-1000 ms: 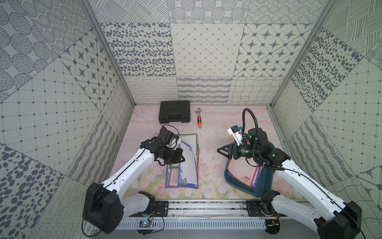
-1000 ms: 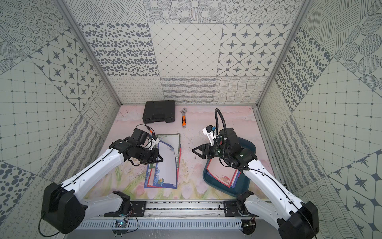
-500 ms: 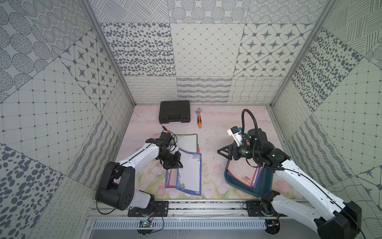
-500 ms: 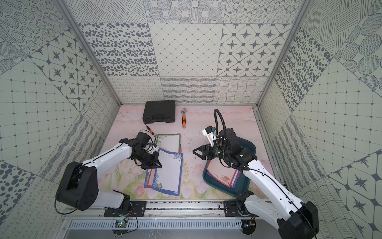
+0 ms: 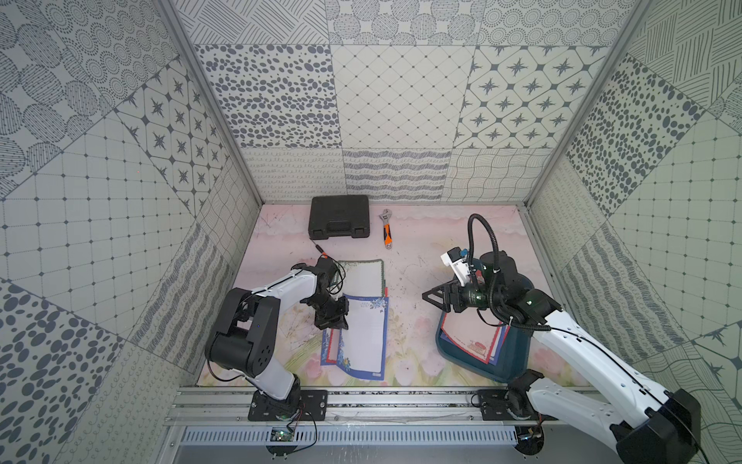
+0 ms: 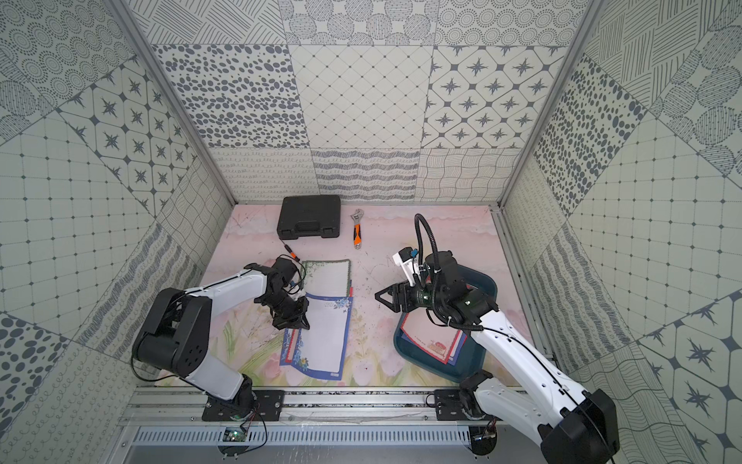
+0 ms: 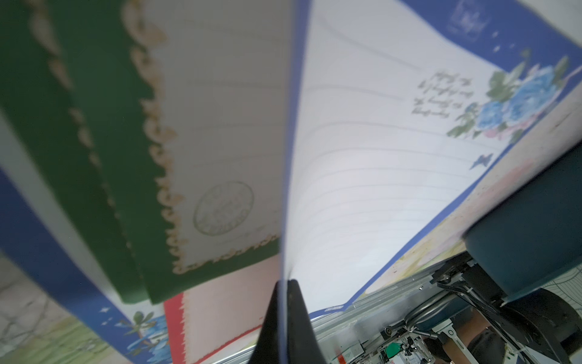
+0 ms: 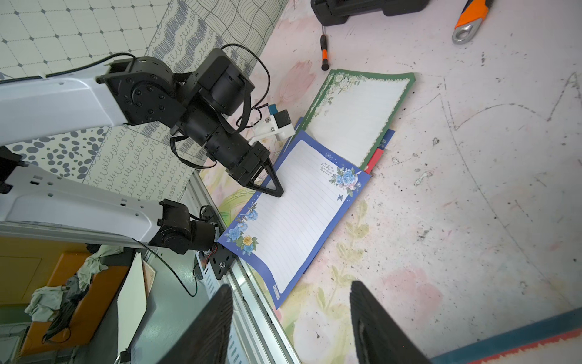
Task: Take out the stationery paper from the storage box
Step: Place the stationery paper at the center of the board.
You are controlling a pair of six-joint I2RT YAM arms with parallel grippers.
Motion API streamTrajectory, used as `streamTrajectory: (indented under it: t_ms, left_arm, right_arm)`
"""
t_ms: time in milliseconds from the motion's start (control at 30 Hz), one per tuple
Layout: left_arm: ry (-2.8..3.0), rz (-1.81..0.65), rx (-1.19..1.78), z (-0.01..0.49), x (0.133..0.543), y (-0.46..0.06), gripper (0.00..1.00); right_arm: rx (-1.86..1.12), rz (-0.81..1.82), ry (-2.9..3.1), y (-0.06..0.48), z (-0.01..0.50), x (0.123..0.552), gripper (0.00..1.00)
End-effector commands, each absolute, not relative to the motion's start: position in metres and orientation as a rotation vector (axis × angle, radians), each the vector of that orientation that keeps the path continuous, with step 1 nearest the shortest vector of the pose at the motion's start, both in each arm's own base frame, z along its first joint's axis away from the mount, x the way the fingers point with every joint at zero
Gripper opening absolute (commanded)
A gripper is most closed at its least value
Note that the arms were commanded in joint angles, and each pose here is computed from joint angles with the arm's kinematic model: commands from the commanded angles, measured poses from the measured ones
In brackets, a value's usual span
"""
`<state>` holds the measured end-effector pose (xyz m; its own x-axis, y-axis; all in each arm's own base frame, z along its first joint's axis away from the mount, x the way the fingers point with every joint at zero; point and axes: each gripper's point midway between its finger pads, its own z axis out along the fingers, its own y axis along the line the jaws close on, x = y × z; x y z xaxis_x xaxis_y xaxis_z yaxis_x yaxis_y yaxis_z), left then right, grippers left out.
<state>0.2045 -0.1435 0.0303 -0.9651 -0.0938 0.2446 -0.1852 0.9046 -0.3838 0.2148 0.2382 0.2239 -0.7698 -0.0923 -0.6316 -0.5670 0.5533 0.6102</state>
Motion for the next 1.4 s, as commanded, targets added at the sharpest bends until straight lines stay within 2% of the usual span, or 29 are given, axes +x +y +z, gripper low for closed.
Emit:
streamTrajectory:
  t_ms: [0, 100, 267, 467, 767, 1367]
  left_arm:
    - [-2.877, 0.46, 0.18, 0.023, 0.204, -0.126, 0.0]
    - [-2.874, 0.446, 0.188, 0.019, 0.205, -0.125, 0.0]
    - [-2.879, 0.428, 0.2, 0.017, 0.205, -0.123, 0.25]
    - [-2.926, 0.315, 0.211, 0.019, 0.207, -0.109, 0.38]
    - [-2.975, 0.166, 0.245, 0.023, 0.208, -0.09, 0.45]
    - [-3.2, 0.073, 0.275, 0.06, 0.227, -0.069, 0.44]
  right_arm:
    - [-0.554, 1.125, 2.23, 0.239, 0.22, 0.219, 0.61]
    - [-0.555, 1.124, 2.236, 0.24, 0.219, 0.219, 0.61]
    - [-0.553, 1.114, 2.239, 0.24, 0.219, 0.222, 0.61]
    - [-0.545, 1.103, 2.236, 0.239, 0.22, 0.224, 0.61]
    - [-0.499, 1.041, 2.254, 0.234, 0.219, 0.231, 0.61]
    - [-0.313, 0.778, 2.319, 0.199, 0.214, 0.249, 0.63]
